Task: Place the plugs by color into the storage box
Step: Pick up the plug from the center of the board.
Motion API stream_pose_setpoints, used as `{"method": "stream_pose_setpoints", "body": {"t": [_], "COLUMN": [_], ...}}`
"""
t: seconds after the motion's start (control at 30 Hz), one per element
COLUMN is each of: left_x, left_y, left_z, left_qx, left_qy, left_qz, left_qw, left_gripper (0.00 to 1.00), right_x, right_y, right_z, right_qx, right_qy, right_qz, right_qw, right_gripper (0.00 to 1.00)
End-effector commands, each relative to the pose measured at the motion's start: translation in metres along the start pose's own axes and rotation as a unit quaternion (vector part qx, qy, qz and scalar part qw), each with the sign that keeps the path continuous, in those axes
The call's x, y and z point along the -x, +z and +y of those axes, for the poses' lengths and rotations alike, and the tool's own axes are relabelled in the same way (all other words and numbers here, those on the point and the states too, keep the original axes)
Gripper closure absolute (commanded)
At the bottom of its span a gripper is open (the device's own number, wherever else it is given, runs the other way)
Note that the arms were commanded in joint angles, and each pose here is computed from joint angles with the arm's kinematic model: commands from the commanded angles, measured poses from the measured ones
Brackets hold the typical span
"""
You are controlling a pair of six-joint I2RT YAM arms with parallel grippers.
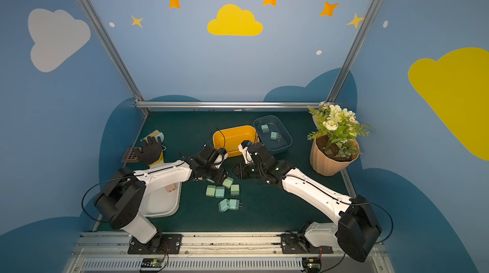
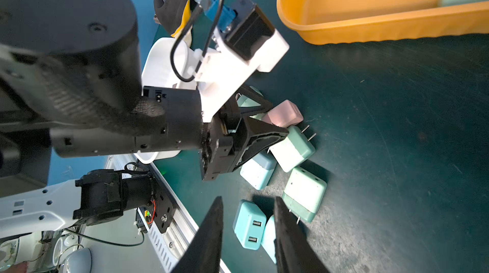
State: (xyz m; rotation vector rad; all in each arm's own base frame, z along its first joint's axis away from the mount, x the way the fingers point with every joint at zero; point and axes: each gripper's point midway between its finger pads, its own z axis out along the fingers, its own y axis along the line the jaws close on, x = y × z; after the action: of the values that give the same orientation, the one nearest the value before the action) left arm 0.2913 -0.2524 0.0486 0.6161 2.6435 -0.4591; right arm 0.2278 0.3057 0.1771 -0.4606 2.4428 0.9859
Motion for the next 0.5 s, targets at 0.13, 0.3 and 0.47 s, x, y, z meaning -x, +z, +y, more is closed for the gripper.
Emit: {"method": "stream_pose_setpoints", "body": {"t": [0.13, 0.3, 0.47], "left_x": [-0.002, 0.001, 0.006], "left_y": [0.001, -0.002, -0.008], "left_z": [0.0, 0.002, 0.0], "left_qx": [0.015, 0.025, 0.025], "left_qy": [0.021, 0.029, 0.032], "left_qz": [0.014, 0.01, 0.005], "left_qw": [1.0, 0.999, 0.999], "left_gripper": [0.62, 0.66, 0.69], "right_x": [-0.003, -0.001, 0.001], "right_y": [0.004, 0.002, -0.001], "right_z": [-0.005, -0.003, -0.001], "right_qx": [-0.001, 0.005, 0.005], "right_qy": [-0.014, -0.02, -0.023], "right_qz": [0.018, 0.018, 0.015], "right_qw": [1.0, 1.0, 1.0], "right_gripper": [0.67, 0.67, 0.67]}}
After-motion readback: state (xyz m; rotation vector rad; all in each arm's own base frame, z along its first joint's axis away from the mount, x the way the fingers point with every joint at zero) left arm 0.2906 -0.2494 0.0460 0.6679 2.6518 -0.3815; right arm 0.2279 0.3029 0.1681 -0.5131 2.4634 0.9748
